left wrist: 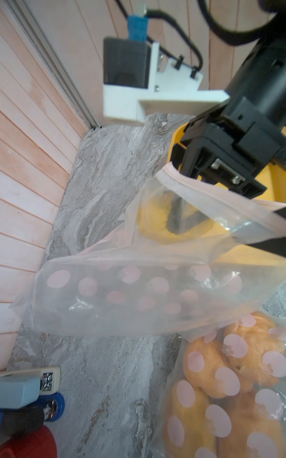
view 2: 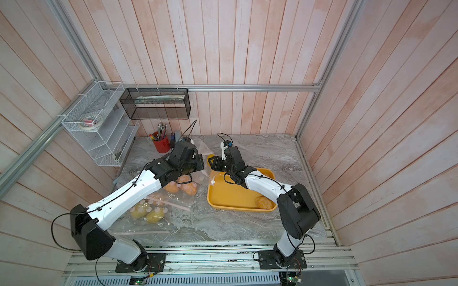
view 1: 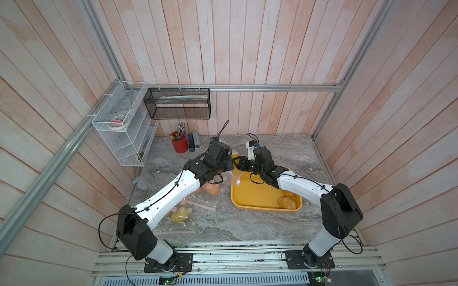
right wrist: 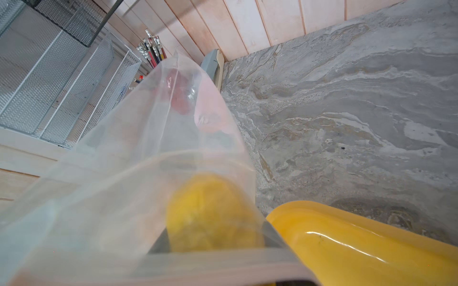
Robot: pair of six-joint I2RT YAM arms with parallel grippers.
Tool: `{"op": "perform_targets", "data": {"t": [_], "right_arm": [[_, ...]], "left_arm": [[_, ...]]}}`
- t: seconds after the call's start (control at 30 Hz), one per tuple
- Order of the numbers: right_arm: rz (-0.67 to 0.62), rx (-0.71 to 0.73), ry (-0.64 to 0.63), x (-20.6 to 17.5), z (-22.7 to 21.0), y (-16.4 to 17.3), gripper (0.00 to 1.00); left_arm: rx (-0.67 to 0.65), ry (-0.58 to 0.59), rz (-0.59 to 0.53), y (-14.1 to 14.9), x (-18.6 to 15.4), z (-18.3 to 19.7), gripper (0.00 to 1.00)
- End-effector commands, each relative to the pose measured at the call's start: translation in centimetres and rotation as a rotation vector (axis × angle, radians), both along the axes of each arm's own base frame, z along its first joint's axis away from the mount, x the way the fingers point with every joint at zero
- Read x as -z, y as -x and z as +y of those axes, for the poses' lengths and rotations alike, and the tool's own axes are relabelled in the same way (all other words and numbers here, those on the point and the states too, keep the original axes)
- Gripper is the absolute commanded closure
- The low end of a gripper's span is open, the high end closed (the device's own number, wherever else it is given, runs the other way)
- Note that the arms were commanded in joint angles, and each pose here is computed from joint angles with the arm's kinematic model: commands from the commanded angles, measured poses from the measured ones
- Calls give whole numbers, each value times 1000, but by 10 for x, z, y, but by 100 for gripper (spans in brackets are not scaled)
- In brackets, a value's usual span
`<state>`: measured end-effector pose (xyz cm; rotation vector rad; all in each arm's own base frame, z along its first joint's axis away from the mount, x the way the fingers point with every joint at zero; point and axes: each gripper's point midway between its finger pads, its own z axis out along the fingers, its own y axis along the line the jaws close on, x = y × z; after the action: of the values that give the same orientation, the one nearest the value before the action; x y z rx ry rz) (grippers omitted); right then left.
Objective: Put the potatoes into a zipper bag and zip it
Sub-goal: Place the potato into the zipper food storage bag.
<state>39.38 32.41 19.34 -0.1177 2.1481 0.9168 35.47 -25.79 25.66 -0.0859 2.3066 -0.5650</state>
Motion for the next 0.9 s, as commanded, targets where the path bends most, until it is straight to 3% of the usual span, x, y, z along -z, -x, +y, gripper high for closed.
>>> {"op": "perform_targets", "data": {"t": [0.0, 0.13, 0.27, 0.47, 0.67, 0.87], "right_arm": [[-45, -18, 19, -2, -2, 4, 38], [-76, -36, 4, -11, -2, 10, 29], [-89, -53, -8, -19, -4, 19, 27], [-115, -48, -35, -35, -13, 32, 23], [-122, 42, 51, -40, -35, 27, 22], [-138, 284, 184, -52, -112, 44, 19]], "left_arm": [[80, 76, -89, 0, -22, -14, 100], [4, 11, -70, 1, 0, 4, 100], [-53, -70, -11, -3, 35, 14, 100], [-140, -135, 28, -27, 37, 12, 100], [-159, -94, 86, -38, 34, -2, 100], [-302, -170, 227, -43, 25, 19, 100]]}}
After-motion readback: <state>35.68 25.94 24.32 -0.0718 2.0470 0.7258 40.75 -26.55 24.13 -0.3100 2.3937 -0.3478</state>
